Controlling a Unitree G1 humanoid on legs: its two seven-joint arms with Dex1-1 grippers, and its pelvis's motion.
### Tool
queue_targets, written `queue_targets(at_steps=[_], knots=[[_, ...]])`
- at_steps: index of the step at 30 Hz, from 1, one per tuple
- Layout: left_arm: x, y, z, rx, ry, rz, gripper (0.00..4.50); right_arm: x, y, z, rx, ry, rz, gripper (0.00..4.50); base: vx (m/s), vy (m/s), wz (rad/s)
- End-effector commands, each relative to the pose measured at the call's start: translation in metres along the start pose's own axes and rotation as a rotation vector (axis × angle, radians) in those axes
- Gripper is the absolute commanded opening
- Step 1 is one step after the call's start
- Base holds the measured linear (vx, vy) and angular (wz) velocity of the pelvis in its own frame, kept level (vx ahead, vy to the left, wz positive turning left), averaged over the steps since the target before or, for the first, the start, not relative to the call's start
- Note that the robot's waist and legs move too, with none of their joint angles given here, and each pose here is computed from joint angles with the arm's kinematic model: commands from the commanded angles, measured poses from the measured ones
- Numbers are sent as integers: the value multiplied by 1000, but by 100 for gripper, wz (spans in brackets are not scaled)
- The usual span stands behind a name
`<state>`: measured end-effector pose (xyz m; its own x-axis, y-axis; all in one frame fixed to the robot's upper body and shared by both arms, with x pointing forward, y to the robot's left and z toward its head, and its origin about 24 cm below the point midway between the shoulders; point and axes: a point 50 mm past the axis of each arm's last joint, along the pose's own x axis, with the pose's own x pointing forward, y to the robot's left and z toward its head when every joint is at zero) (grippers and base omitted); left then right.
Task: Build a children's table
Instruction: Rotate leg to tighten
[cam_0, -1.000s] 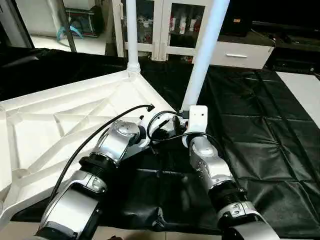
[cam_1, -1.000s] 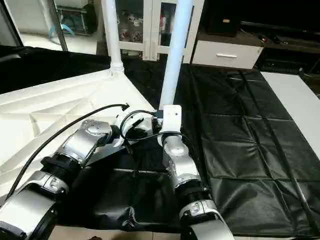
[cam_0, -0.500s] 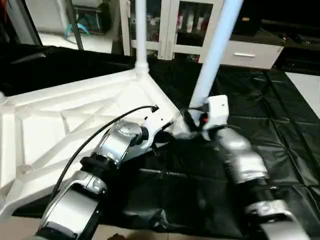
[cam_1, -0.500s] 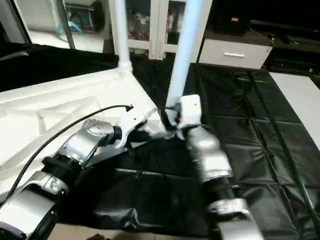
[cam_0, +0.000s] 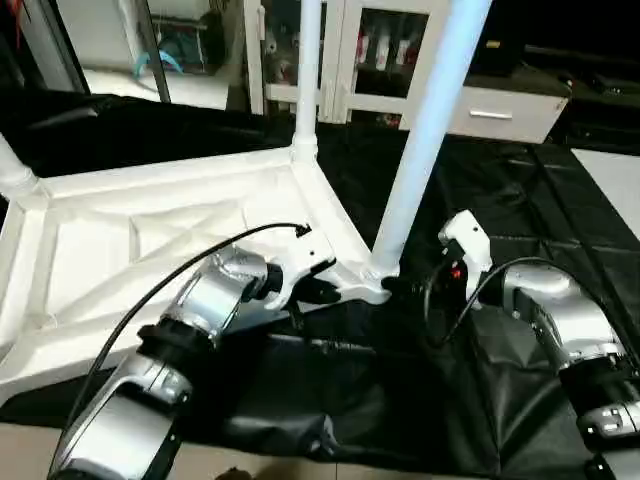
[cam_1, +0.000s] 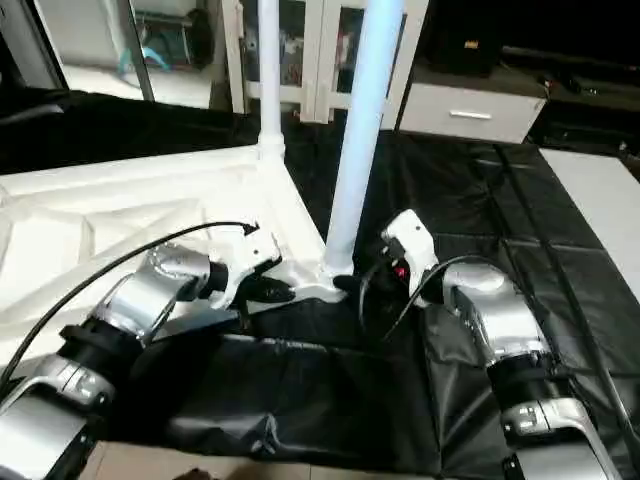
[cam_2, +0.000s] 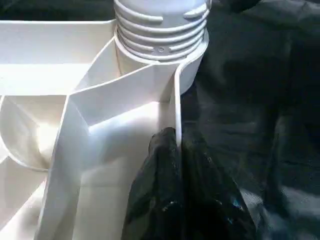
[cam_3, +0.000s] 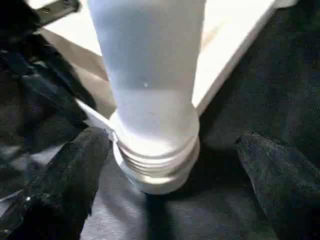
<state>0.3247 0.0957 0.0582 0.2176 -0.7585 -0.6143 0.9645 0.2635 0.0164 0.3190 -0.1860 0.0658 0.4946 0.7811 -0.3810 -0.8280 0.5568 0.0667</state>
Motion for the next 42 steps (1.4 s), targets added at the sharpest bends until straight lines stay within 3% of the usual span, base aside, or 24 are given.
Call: queue_targets(at_steps=[1,15,28,42], knots=[[11,-16,-16,-23,79,-118,0,-4,-4,7,-13,-8,11,444,0,0,0],[10,-21,-15,-18,81,-140,0,5,-3,4,-82,35,26,444,0,0,0],[10,-22,-16,-18,87,-144,0,18,5,-2,-88,52,90,444,0,0,0],[9,-22,-16,-22,87,-134,0,27,7,-1,-86,41,107,321,0,0,0]])
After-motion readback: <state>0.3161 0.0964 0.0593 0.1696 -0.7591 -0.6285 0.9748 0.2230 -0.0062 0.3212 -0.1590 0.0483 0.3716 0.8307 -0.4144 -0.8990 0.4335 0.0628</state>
